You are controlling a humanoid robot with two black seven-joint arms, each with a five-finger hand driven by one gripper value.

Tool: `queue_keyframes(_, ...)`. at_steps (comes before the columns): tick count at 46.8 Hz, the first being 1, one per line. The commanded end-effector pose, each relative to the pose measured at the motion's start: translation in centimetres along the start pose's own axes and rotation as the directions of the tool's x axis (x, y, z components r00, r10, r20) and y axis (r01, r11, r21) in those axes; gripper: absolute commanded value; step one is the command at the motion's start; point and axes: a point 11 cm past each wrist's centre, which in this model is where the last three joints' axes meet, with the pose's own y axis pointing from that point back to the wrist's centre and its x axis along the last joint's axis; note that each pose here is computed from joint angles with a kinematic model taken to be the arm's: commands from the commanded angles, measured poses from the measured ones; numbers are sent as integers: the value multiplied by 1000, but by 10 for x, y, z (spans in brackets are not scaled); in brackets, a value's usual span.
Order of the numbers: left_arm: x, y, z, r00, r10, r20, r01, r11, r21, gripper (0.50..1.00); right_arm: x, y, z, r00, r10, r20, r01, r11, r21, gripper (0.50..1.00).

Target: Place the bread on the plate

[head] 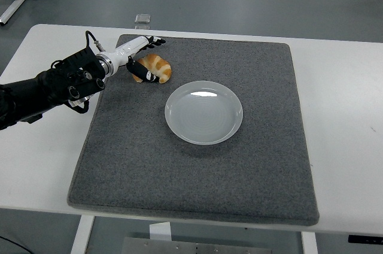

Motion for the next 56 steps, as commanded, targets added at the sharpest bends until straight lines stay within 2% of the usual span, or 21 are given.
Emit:
queue_keyframes(1,-3,-2,4,1000,-7,-14,7,1000,-9,941,0,0,0,1000,0,0,0,1000,0,952)
queue_keyframes(8,-7,-4,11,997,-29,-65,27,999,-25,930,0,0,0,1000,0,0,0,1000,0,952)
queue_keyframes(12,-9,-4,12,994,-51,-95,48,998,-30,906,0,0,-1,1000,0,0,0,1000,2,952)
queue_keyframes(26,-13,-2,7,992,-59,-110,57,998,-22,889,1,0,0,1000,3,-3,-3,1000,0,952)
queue_keyframes(34,-13,-2,7,992,-60,-107,57,998,-23,750,1,0,-1,1000,3,-3,-3,1000,2,952)
queue_keyframes(36,-12,-3,8,993,-59,-105,57,998,-24,694,1,0,-1,1000,3,-3,-3,1000,2,952)
queue_keyframes(41,-11,-3,10,993,-59,-101,57,998,-27,594,0,0,0,1000,2,-3,-2,1000,0,952)
queue_keyframes(44,-6,-4,11,994,-50,-96,48,998,-29,506,0,0,-1,1000,1,-2,-1,1000,1,952)
queue_keyframes(56,4,-2,9,994,-31,-109,28,999,-26,500,0,0,-1,1000,1,-2,-1,1000,2,952)
